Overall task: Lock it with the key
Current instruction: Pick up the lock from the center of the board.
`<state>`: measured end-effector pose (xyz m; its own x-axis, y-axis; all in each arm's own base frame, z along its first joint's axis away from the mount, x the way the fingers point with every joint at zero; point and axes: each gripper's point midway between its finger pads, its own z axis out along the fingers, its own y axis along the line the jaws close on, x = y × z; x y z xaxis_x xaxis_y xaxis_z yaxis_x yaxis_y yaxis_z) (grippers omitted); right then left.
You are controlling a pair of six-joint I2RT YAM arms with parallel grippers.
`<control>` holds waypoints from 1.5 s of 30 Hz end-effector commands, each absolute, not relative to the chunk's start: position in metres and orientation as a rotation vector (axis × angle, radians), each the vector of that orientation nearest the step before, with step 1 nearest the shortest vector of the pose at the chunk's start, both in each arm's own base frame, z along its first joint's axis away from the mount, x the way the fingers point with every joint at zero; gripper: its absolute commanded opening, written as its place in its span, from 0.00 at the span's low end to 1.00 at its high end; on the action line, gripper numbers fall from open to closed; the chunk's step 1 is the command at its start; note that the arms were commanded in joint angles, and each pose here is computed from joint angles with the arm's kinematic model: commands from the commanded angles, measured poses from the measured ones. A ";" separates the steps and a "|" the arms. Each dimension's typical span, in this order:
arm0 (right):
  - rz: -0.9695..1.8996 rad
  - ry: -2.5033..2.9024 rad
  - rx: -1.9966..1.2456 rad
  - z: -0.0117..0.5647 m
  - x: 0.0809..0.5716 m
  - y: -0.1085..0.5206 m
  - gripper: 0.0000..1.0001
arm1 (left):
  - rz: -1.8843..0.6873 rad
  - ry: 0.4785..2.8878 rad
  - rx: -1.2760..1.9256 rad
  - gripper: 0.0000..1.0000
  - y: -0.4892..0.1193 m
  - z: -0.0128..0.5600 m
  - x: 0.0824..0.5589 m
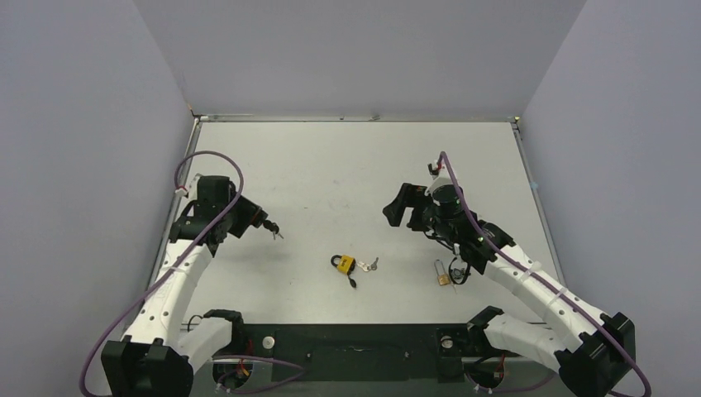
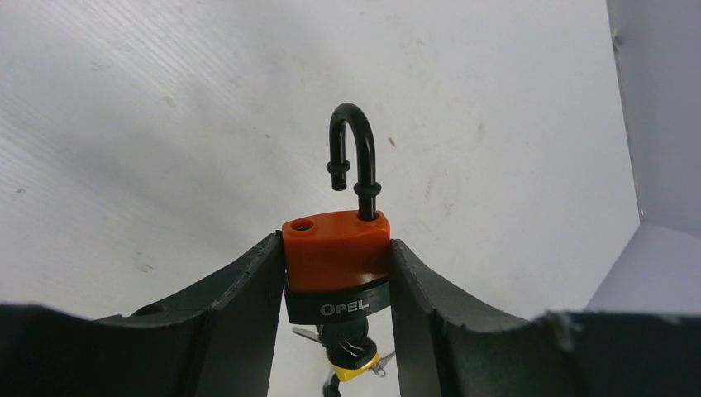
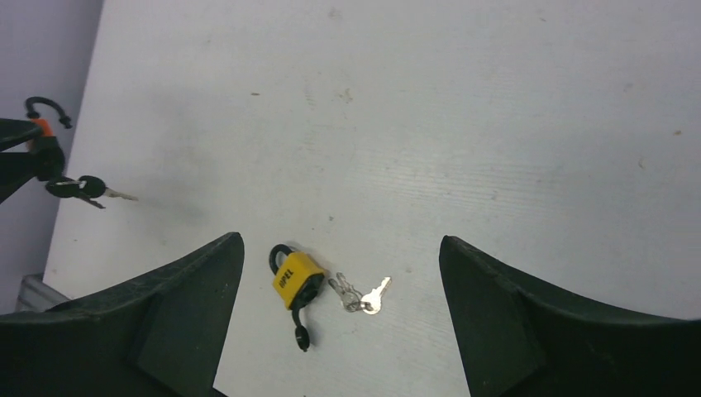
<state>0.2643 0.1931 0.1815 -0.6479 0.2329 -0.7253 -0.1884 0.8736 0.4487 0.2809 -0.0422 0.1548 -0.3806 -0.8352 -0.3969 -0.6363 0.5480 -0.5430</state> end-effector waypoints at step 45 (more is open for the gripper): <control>0.851 1.662 -0.049 0.290 0.278 0.295 0.43 | -1.457 1.969 -0.796 0.00 -0.312 0.337 0.298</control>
